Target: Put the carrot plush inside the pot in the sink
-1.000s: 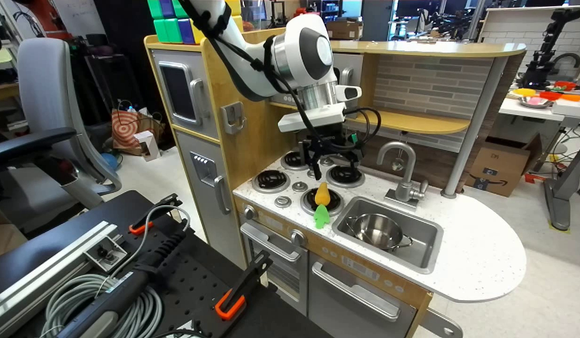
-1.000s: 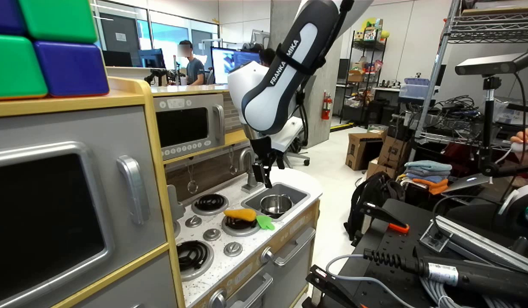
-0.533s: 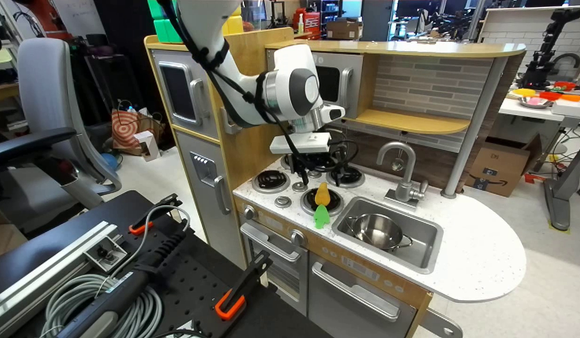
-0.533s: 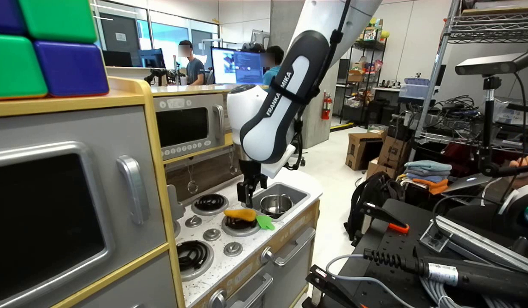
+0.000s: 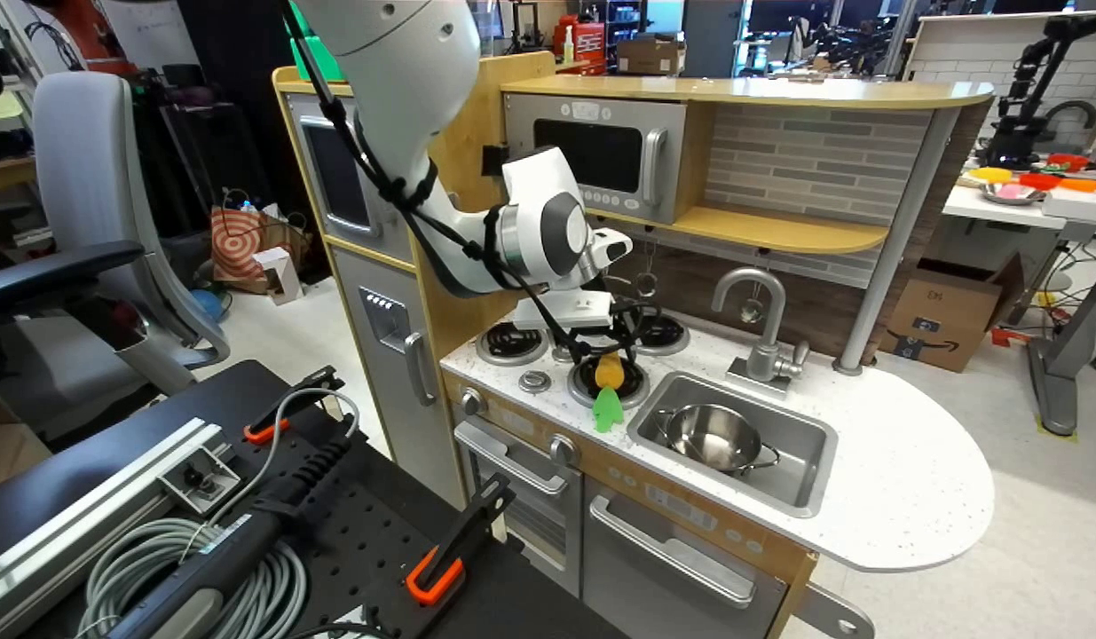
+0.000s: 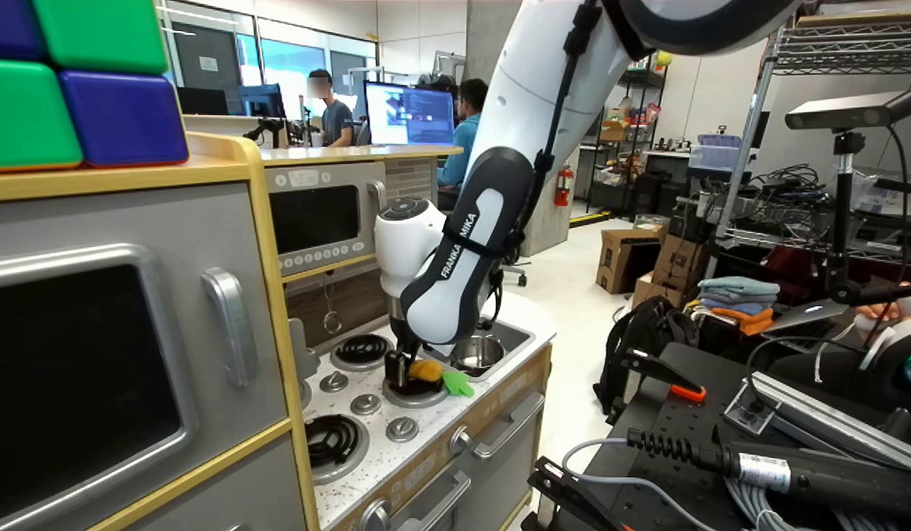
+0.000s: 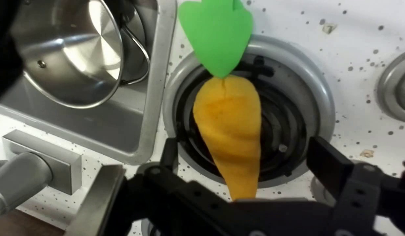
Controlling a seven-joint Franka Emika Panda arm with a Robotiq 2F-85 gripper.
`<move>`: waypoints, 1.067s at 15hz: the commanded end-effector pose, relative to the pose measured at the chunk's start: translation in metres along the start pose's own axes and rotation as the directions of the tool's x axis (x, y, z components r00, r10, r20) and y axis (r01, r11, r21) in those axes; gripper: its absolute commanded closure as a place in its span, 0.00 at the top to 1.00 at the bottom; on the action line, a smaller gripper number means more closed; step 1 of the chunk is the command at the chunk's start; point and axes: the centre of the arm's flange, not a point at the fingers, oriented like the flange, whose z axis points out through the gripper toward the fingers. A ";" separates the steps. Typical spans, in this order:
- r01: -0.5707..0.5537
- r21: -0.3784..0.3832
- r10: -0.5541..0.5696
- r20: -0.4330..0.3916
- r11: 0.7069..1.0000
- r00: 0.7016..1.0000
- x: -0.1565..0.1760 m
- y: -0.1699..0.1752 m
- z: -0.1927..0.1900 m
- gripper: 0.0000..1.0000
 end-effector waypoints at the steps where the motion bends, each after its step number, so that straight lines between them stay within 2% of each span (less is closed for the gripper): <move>1: 0.000 -0.020 -0.001 -0.008 1.000 1.000 0.026 -0.003 0.028 0.75; 2: -0.004 -0.017 0.004 -0.005 1.000 1.000 0.027 -0.003 0.030 0.74; 5: -0.034 0.001 0.034 0.016 0.999 0.999 0.029 0.003 0.037 0.49; 9: -0.089 0.039 0.088 0.034 0.995 0.996 0.019 0.011 0.021 0.23; 12: -0.212 0.071 0.209 0.042 0.975 0.977 0.005 0.045 0.009 0.00; 16: -0.425 -0.006 0.425 -0.002 0.905 0.905 -0.032 0.151 0.000 0.03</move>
